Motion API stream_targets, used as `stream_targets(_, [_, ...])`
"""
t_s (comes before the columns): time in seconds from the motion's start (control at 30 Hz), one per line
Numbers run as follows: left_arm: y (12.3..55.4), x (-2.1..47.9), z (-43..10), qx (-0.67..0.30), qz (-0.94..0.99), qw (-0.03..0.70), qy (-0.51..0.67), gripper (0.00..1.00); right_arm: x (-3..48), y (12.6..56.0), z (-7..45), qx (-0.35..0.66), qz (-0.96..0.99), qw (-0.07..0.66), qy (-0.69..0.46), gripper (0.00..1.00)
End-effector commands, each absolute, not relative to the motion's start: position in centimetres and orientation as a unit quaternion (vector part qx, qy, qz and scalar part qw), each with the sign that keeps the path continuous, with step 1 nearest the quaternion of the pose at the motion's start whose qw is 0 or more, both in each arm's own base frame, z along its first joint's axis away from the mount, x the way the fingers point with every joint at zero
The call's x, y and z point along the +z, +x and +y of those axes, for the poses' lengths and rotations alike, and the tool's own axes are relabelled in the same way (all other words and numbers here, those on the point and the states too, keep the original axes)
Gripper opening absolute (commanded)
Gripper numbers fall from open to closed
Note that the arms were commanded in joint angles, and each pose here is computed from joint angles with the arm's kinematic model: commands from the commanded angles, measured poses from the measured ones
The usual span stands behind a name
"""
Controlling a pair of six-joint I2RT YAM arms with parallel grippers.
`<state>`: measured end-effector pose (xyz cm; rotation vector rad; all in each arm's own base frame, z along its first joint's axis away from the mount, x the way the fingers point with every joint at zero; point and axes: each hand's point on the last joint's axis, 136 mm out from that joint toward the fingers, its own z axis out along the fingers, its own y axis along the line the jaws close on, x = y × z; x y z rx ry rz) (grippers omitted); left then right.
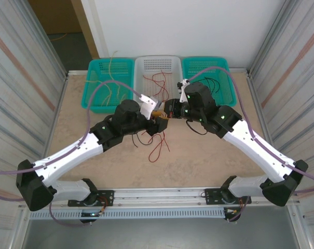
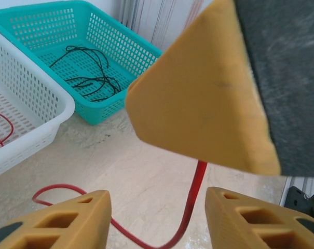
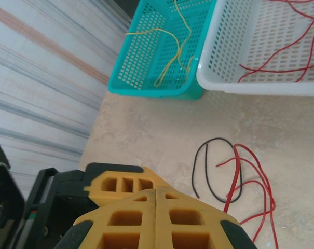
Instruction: Untangle the cables
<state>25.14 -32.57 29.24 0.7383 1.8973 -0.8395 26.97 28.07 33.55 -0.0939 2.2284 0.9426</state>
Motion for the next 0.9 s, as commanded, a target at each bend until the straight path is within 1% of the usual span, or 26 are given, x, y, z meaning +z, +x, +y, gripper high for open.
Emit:
stream_targets(0.0, [25.7,29.7,-33.0,-0.343,0.754,0.472,0.300,0.45,35.0,26.2,28.6,0.397,0.846,0.354,-0.035,0.00])
stream_targets(0.1, [26.0,29.6,-33.0,-0.339,0.756,0.476,0.295,0.35,35.1,26.1,29.0,0.399,0.844,0.355,-0.038,0.00])
stream_targets(0.23, [26.5,30.0,-32.7,-0.336,0.758,0.486,0.277,0.14,35.1,26.1,28.9,0.397,0.845,0.357,-0.036,0.00])
stream_targets(0.33, [26.7,30.4,-32.3,-0.343,0.760,0.488,0.259,0.02,35.1,26.1,28.5,0.392,0.845,0.362,-0.031,0.01])
stream_targets(0.37, [26.8,30.6,-32.2,-0.349,0.760,0.486,0.253,0.00,35.1,26.2,28.2,0.388,0.846,0.365,-0.028,0.07])
stream_targets(0.4, [26.9,30.8,-32.0,-0.358,0.762,0.481,0.244,0.00,34.9,26.3,27.6,0.377,0.849,0.369,-0.023,0.18])
stream_targets(0.43, [26.9,31.1,-31.7,-0.369,0.762,0.477,0.234,0.00,34.8,26.5,26.8,0.366,0.852,0.374,-0.015,0.32])
stream_targets(0.47, [27.0,31.5,-31.4,-0.380,0.762,0.473,0.225,0.00,34.7,26.8,26.0,0.359,0.854,0.378,-0.006,0.40])
stream_targets(0.5, [26.9,32.0,-31.1,-0.394,0.760,0.470,0.215,0.00,34.3,27.1,24.9,0.350,0.856,0.379,0.007,0.46])
stream_targets(0.57, [26.9,33.2,-30.4,-0.420,0.755,0.464,0.194,0.00,33.3,27.6,22.5,0.336,0.860,0.382,0.032,0.68])
stream_targets(0.63, [26.7,34.9,-29.7,-0.454,0.747,0.452,0.180,0.00,31.7,27.9,20.0,0.317,0.865,0.385,0.054,0.81])
stream_targets(0.7, [26.4,36.3,-29.3,-0.478,0.739,0.440,0.174,0.00,30.5,27.5,18.6,0.297,0.863,0.406,0.049,0.84])
stream_targets(0.77, [26.1,37.5,-29.0,-0.493,0.736,0.430,0.174,0.00,29.6,26.7,18.4,0.299,0.858,0.418,0.024,0.83])
stream_targets(0.87, [25.3,39.3,-28.9,-0.513,0.728,0.416,0.185,0.00,27.8,25.9,19.4,0.321,0.856,0.405,-0.011,0.81])
